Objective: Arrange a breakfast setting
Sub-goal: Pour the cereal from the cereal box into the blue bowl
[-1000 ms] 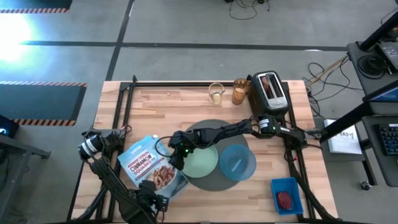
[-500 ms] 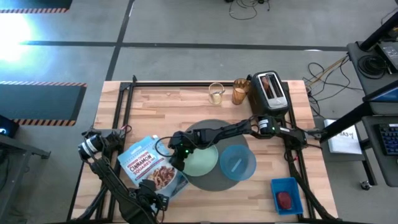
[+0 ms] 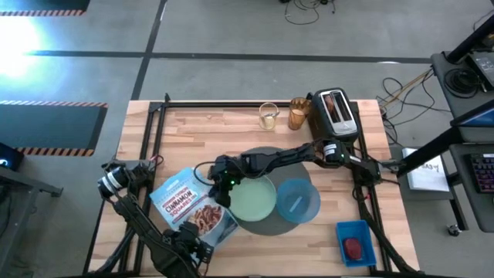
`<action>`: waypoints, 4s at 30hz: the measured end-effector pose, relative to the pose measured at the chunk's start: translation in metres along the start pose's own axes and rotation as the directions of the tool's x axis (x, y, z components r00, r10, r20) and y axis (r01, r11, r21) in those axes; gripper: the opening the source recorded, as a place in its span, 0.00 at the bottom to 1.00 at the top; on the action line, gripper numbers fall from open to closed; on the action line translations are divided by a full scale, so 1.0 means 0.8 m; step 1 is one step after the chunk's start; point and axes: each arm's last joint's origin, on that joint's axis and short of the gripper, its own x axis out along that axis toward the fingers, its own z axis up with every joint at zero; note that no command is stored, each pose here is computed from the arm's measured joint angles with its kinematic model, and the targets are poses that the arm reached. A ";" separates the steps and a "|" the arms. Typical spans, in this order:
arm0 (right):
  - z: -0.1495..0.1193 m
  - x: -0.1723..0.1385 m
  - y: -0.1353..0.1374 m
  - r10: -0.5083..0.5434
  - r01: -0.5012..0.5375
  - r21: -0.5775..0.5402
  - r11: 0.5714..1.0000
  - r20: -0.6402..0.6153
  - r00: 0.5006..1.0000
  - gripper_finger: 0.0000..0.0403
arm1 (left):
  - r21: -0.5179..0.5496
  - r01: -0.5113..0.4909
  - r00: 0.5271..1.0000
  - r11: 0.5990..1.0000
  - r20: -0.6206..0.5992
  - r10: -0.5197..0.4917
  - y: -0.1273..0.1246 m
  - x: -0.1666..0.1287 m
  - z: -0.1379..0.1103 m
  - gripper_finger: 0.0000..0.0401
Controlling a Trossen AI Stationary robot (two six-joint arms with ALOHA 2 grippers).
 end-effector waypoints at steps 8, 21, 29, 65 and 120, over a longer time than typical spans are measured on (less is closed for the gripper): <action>0.012 -0.013 -0.018 -0.034 0.037 -0.110 0.993 0.031 0.999 0.33 | -0.015 -0.074 0.968 0.997 -0.241 0.068 0.006 -0.021 -0.025 0.65; 0.050 -0.045 -0.066 -0.026 0.061 -0.146 0.987 0.231 0.973 0.46 | -0.052 -0.213 0.931 0.976 -0.314 0.186 0.024 -0.054 -0.048 0.65; 0.050 -0.045 -0.065 0.016 0.016 -0.149 0.989 0.213 0.977 0.49 | -0.044 -0.286 0.924 0.957 -0.278 0.263 0.032 -0.054 -0.042 0.65; 0.040 0.039 -0.112 0.025 -0.017 -0.049 0.999 0.159 0.987 0.49 | -0.127 -0.425 0.892 0.896 -0.228 0.390 0.030 -0.052 -0.012 0.65; 0.143 -0.091 -0.037 -0.274 0.321 -0.334 0.886 0.179 0.945 0.02 | -0.124 -0.333 0.943 0.935 -0.049 0.329 0.034 -0.056 -0.015 0.65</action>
